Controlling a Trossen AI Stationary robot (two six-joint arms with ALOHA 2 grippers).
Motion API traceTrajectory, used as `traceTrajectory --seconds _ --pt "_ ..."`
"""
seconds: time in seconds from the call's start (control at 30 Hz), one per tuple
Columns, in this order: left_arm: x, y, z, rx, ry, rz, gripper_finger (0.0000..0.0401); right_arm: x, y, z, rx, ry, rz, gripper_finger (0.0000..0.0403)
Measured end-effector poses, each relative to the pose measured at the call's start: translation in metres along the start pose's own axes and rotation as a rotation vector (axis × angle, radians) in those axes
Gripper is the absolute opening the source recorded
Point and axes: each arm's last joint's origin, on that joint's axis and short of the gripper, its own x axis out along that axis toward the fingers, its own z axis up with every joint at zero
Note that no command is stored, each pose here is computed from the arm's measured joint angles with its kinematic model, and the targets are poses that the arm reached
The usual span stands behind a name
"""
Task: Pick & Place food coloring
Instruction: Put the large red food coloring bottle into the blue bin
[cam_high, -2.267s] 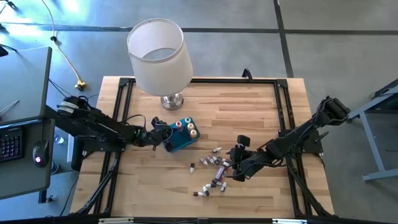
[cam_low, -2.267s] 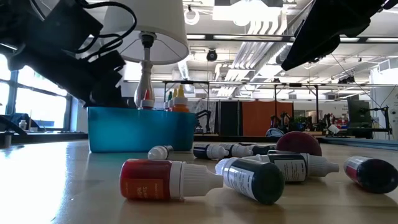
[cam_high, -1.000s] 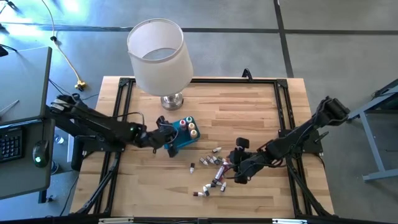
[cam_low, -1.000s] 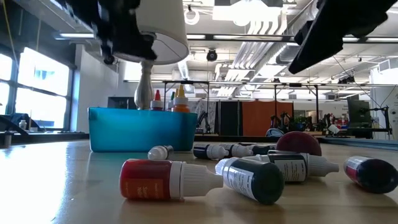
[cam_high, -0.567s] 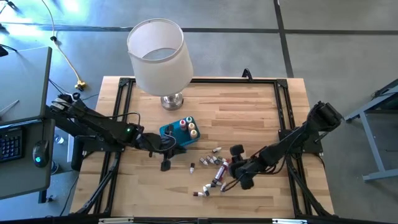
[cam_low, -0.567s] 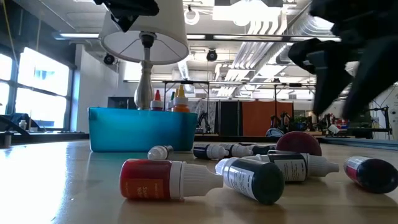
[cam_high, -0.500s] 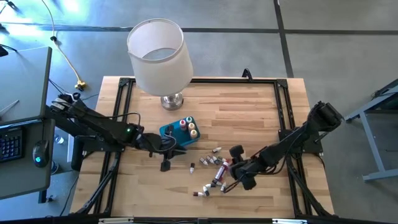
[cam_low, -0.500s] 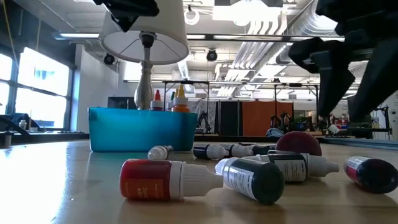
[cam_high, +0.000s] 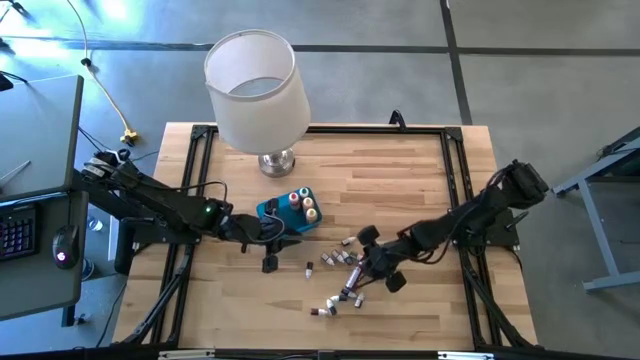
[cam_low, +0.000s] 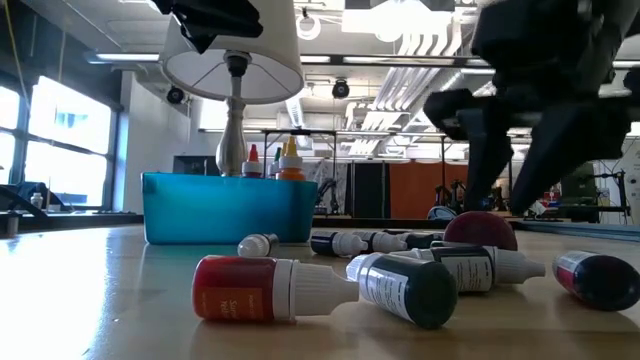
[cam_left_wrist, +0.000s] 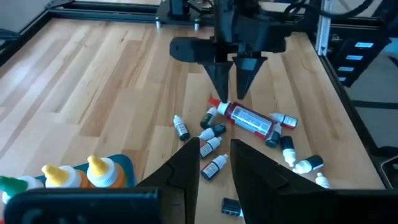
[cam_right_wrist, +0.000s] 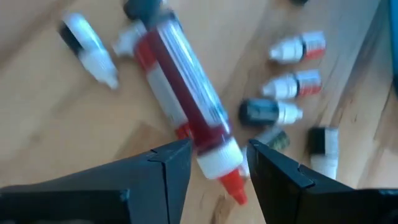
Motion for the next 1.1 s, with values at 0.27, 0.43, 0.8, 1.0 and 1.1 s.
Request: traceTrajectory --seconds 0.27,0.43,0.8,1.0,1.1 --pt "0.0 0.0 0.0 0.0 -0.004 0.012 0.0088 0.011 -0.006 -0.026 0.005 -0.05 0.028 0.0149" --pt "0.0 0.002 0.0 -0.024 -0.016 0.058 0.0088 0.014 -0.009 -0.032 -0.026 -0.173 0.035 0.0149" --pt "0.0 0.002 0.001 -0.032 -0.021 0.078 0.0088 0.015 -0.008 -0.037 -0.053 -0.26 0.031 0.0148" --pt "0.0 0.002 0.001 -0.057 -0.023 0.079 0.0088 0.026 -0.007 -0.04 -0.073 -0.251 0.033 0.0148" --pt "0.0 0.002 0.001 -0.057 -0.023 0.079 0.0088 0.036 -0.006 -0.043 -0.11 -0.249 0.029 0.0148"
